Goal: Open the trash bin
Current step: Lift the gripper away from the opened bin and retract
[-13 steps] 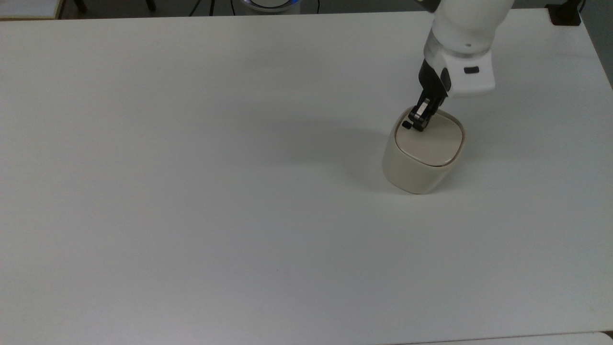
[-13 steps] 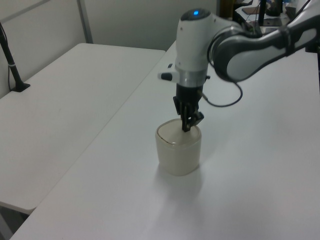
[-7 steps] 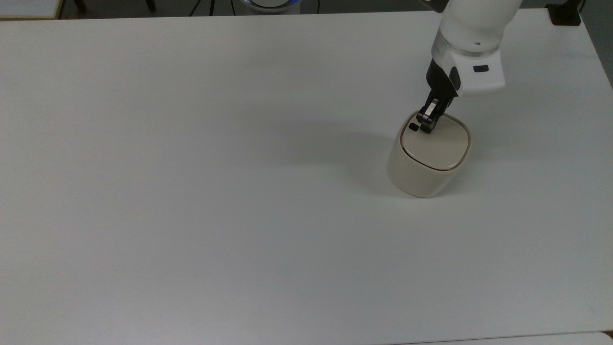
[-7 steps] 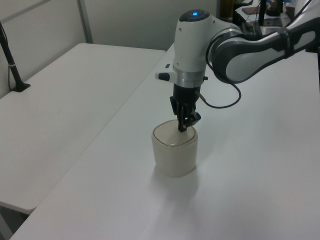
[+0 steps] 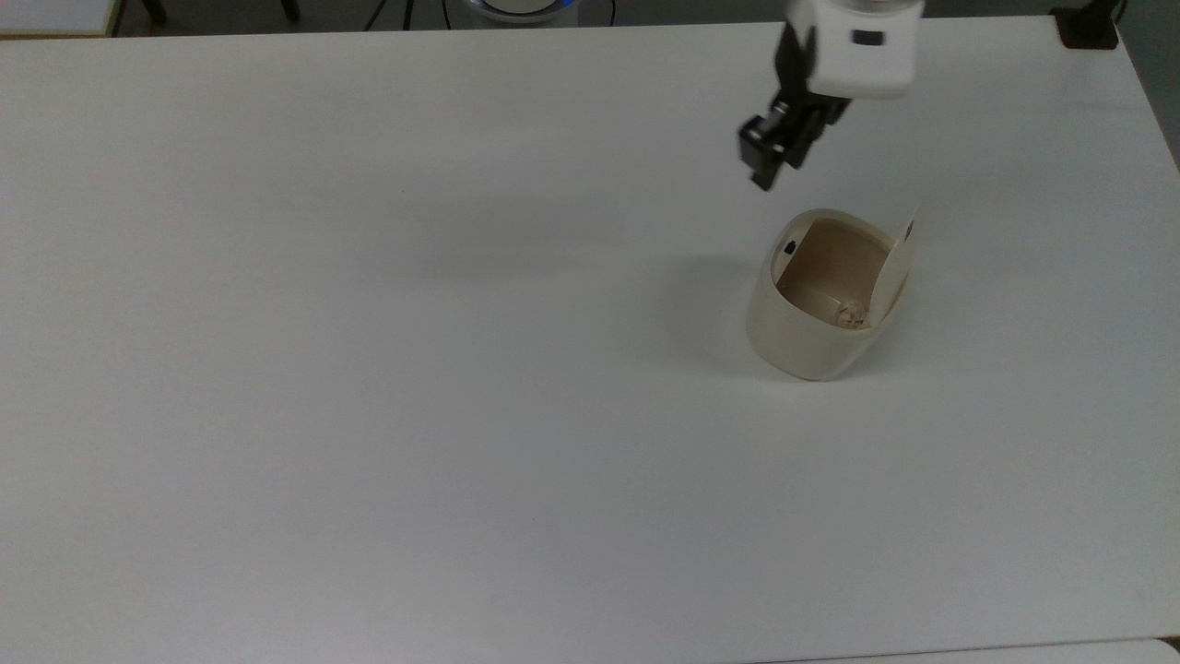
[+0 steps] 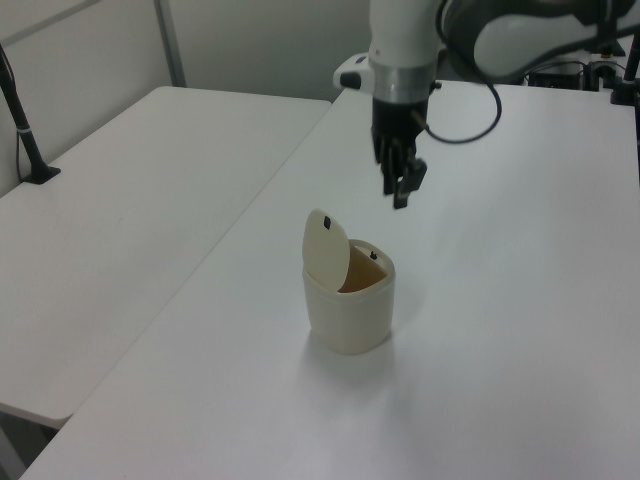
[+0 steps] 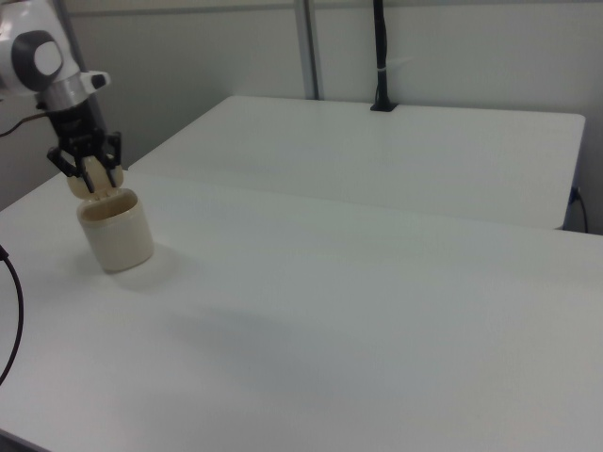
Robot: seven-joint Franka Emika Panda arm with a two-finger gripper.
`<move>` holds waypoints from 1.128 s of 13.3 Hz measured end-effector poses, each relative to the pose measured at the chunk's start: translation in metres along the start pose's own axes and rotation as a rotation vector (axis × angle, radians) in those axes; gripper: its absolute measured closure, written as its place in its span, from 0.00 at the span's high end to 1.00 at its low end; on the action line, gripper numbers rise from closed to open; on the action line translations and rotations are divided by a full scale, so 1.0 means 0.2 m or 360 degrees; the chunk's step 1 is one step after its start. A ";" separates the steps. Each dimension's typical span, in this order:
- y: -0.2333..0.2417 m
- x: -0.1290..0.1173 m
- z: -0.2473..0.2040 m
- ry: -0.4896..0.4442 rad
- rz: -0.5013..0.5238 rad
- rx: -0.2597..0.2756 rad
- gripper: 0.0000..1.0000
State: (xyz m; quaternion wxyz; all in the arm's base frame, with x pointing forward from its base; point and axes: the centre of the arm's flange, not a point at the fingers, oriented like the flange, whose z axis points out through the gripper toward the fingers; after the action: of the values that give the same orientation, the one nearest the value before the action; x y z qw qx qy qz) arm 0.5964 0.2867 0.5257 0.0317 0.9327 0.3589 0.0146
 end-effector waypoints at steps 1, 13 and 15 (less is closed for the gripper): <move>0.06 -0.05 0.00 -0.0056 0.0090 0.0017 0.51; 0.82 -0.47 0.11 -0.0220 0.1249 -0.0207 1.00; 0.97 -0.57 0.11 -0.0200 0.1318 -0.0143 1.00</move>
State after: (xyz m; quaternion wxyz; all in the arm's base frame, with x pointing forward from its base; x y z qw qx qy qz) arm 0.6422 0.0649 0.5175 0.0857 0.9950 -0.0499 -0.0150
